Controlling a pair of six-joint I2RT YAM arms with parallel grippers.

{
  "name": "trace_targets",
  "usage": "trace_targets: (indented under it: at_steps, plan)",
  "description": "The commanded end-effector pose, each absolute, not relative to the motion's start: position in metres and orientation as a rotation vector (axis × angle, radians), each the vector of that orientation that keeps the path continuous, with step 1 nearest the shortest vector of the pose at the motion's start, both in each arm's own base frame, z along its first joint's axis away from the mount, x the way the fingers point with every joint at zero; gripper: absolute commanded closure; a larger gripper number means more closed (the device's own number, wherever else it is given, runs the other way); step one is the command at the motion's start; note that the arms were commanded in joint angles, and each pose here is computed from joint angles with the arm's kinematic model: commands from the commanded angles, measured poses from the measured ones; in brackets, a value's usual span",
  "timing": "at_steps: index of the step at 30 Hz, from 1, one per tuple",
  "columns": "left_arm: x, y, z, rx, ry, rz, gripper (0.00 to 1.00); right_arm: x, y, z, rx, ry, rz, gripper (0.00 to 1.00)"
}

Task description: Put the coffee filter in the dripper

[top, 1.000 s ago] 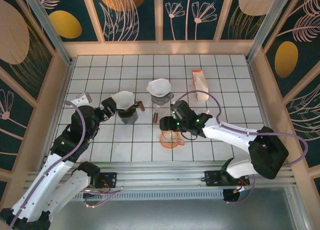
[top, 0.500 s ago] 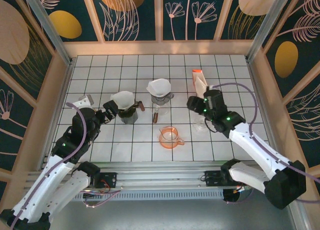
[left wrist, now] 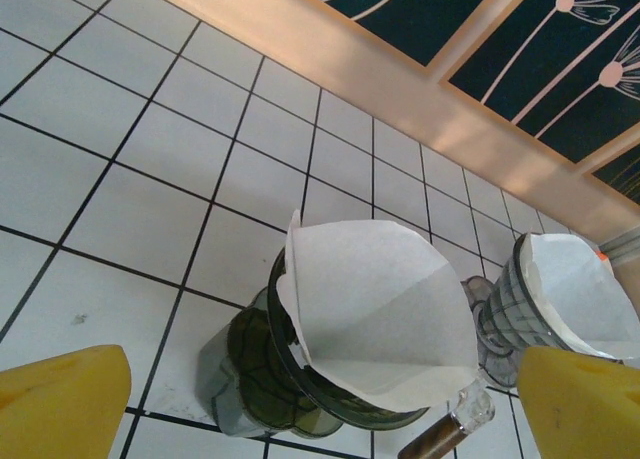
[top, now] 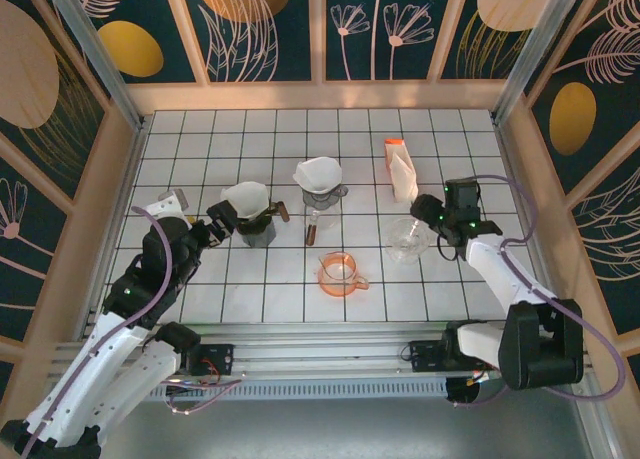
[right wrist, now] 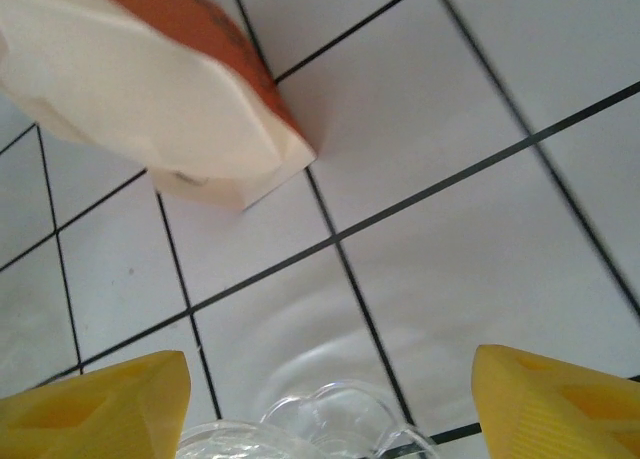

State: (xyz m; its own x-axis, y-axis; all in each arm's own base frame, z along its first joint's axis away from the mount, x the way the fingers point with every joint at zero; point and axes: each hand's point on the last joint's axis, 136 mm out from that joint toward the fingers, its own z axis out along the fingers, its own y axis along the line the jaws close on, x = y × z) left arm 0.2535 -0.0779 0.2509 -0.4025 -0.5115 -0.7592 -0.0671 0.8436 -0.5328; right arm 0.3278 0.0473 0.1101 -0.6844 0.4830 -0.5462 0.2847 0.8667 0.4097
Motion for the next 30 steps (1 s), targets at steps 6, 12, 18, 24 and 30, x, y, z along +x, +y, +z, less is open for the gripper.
trace_targets:
  at_steps: [6, 12, 18, 24, 30]
  plan:
    - [0.256, -0.078, 0.249, -0.412, 1.934, -0.508, 0.01, 0.314, 0.087, 0.102, 0.473, 2.394, 0.51, 0.26]
    - [0.256, -0.077, 0.245, -0.416, 1.94, -0.5, 0.01, 0.295, 0.12, 0.098, 0.5, 2.406, 0.602, 0.26]
    - [0.256, -0.077, 0.243, -0.42, 1.941, -0.503, 0.01, 0.293, 0.17, 0.119, 0.452, 2.364, 0.742, 0.26]
    - [0.255, -0.078, 0.242, -0.421, 1.943, -0.516, 0.01, 0.29, 0.161, 0.127, 0.398, 2.361, 0.616, 0.26]
    - [0.256, -0.079, 0.242, -0.422, 1.945, -0.514, 0.01, 0.261, 0.144, 0.117, 0.311, 2.404, 0.439, 0.31]
